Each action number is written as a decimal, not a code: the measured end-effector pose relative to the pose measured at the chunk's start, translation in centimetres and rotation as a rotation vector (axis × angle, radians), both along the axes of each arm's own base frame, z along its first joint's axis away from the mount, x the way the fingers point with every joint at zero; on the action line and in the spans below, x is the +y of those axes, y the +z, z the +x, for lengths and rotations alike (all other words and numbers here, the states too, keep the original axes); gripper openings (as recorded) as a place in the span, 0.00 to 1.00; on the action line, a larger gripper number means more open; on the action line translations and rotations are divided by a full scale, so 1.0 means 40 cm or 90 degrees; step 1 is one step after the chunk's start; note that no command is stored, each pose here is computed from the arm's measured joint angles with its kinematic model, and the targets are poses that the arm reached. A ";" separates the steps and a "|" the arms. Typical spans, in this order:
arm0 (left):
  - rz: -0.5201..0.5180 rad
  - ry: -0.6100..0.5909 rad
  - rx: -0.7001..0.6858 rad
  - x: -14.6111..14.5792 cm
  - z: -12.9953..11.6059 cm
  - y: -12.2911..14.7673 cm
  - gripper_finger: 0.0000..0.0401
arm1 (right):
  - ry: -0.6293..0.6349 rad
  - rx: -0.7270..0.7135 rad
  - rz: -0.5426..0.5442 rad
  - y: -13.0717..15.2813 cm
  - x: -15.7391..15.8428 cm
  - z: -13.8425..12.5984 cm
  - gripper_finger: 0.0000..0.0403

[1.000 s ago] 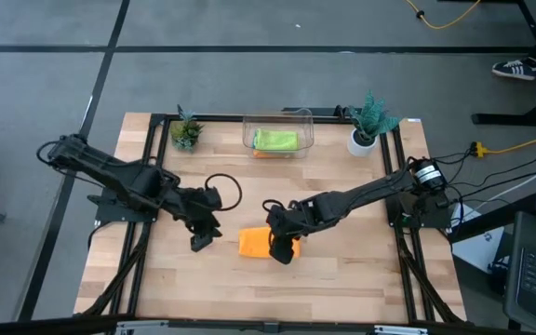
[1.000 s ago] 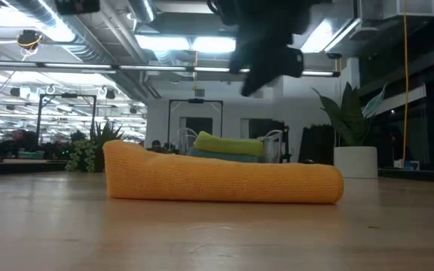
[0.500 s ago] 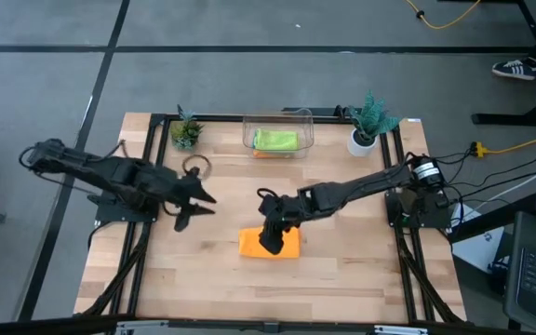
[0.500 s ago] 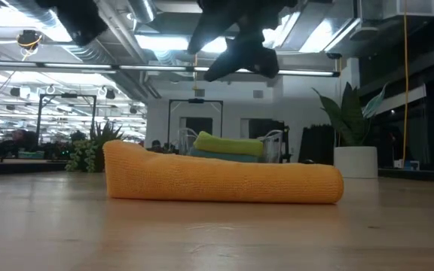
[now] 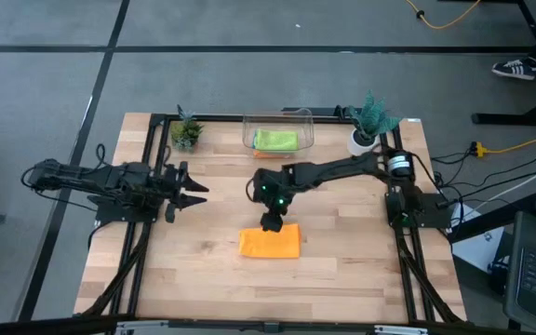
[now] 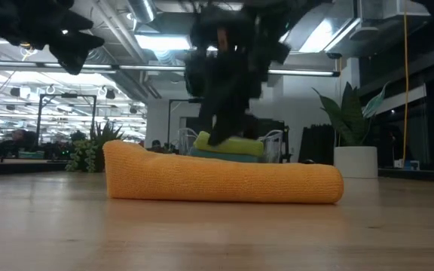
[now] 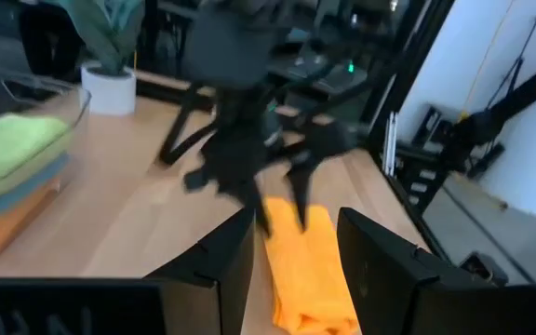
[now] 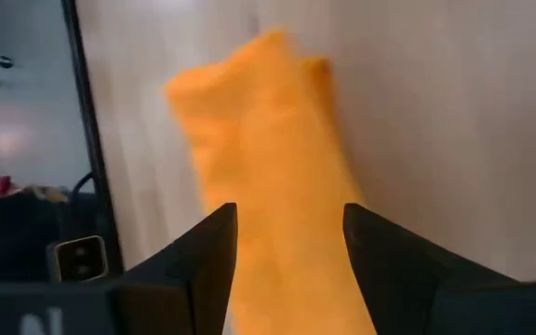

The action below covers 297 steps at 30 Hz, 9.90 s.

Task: Fold microfiber towels
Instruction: Fold the orange towel, then put the folded yellow towel into the transparent bin, then return to Home Position

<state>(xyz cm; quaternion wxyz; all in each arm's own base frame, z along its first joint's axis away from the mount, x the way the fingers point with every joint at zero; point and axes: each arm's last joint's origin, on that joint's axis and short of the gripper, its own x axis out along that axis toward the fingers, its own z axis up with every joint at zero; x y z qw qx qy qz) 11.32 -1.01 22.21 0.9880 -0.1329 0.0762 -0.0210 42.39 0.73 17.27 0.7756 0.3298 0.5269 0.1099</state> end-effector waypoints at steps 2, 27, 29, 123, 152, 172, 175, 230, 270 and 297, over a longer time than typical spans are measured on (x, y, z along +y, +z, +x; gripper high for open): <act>-0.002 -0.001 -0.016 0.002 -0.010 -0.005 0.37 | 0.007 0.003 0.003 -0.024 -0.025 0.004 0.49; -0.004 -0.037 -0.032 -0.001 -0.017 -0.155 0.37 | 0.213 -0.014 -0.003 -0.133 0.020 -0.009 0.49; 0.033 -0.041 -0.059 -0.002 -0.016 -0.146 0.37 | 0.224 -0.014 0.000 -0.138 0.037 -0.013 0.49; 0.052 -0.029 -0.071 0.000 -0.016 -0.141 0.37 | 0.071 -0.210 -0.481 0.229 -0.589 -0.241 0.02; 0.052 -0.030 -0.071 0.000 -0.016 -0.141 0.37 | 0.143 -0.204 -0.536 0.143 -0.607 -0.171 0.43; 0.052 -0.030 -0.071 0.000 -0.016 -0.141 0.37 | -0.025 -0.219 -0.492 0.282 -0.622 -0.148 0.47; 0.052 -0.029 -0.071 0.000 -0.016 -0.141 0.37 | -0.034 -0.193 -0.467 0.255 -0.618 -0.154 0.47; 0.052 -0.030 -0.071 0.000 -0.016 -0.141 0.37 | -0.282 -0.637 -0.355 0.074 -0.028 -0.728 0.29; 0.052 -0.030 -0.071 0.000 -0.016 -0.141 0.37 | -0.339 -0.762 -0.342 0.023 -0.035 -0.821 0.29; 0.052 -0.030 -0.070 0.000 -0.016 -0.141 0.37 | -0.339 -0.762 -0.343 0.023 -0.035 -0.821 0.29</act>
